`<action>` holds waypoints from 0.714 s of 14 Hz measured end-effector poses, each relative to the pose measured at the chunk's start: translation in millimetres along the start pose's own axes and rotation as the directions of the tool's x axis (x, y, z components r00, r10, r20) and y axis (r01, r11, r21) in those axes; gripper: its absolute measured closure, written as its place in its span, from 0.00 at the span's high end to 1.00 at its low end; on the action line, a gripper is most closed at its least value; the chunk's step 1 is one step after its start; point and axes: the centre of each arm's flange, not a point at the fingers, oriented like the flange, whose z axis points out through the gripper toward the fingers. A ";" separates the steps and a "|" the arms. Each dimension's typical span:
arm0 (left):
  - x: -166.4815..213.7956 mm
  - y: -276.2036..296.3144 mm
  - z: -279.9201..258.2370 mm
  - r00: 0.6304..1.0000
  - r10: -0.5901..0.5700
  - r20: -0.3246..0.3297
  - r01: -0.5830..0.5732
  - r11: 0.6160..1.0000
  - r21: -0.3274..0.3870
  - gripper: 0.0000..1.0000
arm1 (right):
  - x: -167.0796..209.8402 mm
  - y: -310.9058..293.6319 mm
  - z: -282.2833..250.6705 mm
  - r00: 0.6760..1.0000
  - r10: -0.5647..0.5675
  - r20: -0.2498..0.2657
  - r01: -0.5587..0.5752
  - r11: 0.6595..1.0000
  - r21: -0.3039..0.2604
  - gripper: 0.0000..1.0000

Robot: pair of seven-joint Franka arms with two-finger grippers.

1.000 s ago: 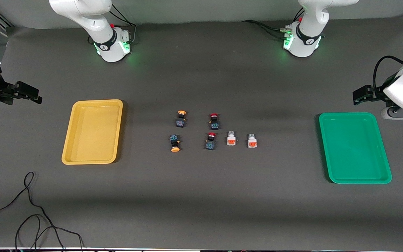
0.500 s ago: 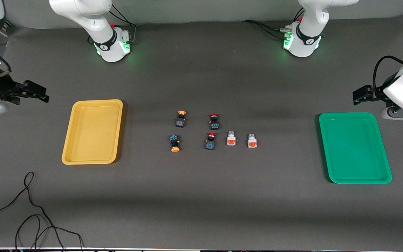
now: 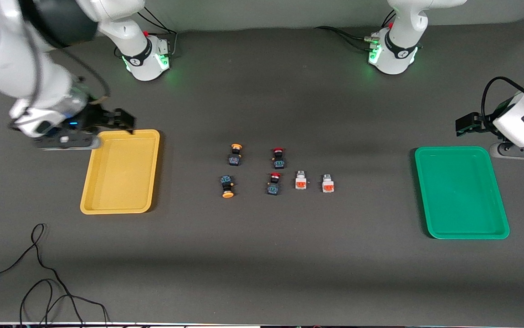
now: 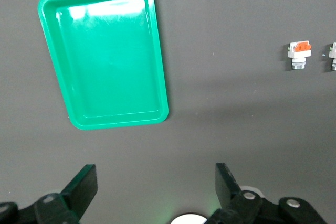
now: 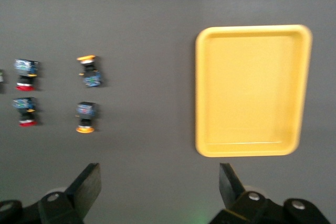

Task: Place green and yellow buttons in trays
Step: 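Reach the right gripper to a yellow button while the left gripper reaches a white block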

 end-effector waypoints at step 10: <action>6.0 43.4 6.2 0.999 0.036 0.018 -0.034 0.996 -0.087 1.00 | -91.8 -193.9 84.7 0.998 -0.028 -0.054 0.029 0.999 0.020 1.00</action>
